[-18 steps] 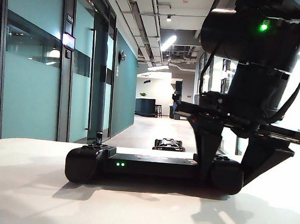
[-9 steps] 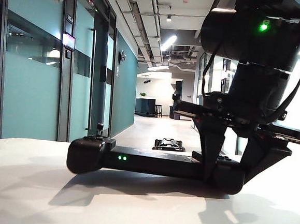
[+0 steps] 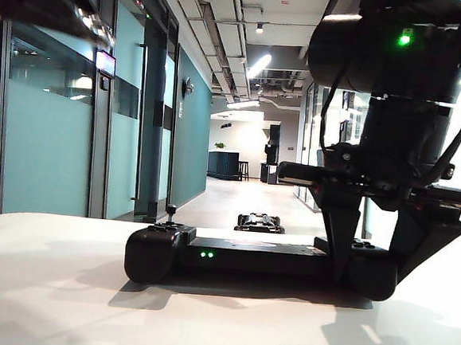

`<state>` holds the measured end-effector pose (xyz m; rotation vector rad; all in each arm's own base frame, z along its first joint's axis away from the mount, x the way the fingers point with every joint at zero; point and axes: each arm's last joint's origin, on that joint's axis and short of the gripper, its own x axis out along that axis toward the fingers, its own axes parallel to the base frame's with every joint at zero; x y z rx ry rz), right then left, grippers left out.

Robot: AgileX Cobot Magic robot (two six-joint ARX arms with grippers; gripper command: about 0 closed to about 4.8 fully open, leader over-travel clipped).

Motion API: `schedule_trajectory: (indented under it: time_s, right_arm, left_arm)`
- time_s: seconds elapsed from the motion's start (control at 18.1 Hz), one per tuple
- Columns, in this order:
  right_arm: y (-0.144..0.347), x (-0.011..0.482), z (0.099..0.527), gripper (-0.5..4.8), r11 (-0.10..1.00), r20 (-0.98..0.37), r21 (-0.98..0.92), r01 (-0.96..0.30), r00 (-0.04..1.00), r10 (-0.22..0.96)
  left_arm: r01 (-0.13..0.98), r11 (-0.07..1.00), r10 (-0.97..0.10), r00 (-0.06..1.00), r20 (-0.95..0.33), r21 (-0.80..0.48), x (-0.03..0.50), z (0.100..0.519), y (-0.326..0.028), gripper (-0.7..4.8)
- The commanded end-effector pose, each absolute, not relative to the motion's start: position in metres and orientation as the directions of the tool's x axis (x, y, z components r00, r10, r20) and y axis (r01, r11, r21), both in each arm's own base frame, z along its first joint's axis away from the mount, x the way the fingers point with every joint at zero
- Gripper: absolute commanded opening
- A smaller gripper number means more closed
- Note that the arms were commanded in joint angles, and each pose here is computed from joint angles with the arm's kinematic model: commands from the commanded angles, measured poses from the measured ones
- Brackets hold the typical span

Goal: Push the left joystick on the remote control sitting on the white table forward to make the robot dog walk in a straight line until it approaches the door.

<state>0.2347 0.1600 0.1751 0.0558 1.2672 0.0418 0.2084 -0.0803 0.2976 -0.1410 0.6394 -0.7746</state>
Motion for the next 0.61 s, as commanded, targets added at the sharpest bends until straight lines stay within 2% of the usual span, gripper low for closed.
schedule_trajectory:
  time_s: [0.06, 0.17, 0.44, 0.61]
  right_arm:
    - [0.162, 0.236, 0.179, 1.75, 0.997, -0.945, 0.077, 0.002, 0.320, 0.072]
    - [0.162, 0.236, 0.179, 1.75, 0.997, -0.943, 0.076, -0.008, 0.324, 0.075]
    - [0.163, 0.237, 0.180, 1.75, 0.997, -0.939, 0.074, -0.037, 0.334, 0.083]
    - [0.163, 0.238, 0.180, 1.75, 0.995, -0.938, 0.090, -0.041, 0.331, 0.099]
  left_arm:
    - [0.652, 0.699, -0.697, 0.525, -0.489, -0.296, 0.215, 0.294, -0.083, -0.05]
    - [0.694, 0.661, -0.721, 0.484, -0.496, -0.285, 0.222, 0.287, -0.087, -0.05]
    - [0.706, 0.612, -0.754, 0.385, -0.533, -0.356, 0.239, 0.263, -0.096, -0.05]
    - [0.745, 0.559, -0.767, 0.297, -0.569, -0.364, 0.241, 0.247, -0.118, -0.05]
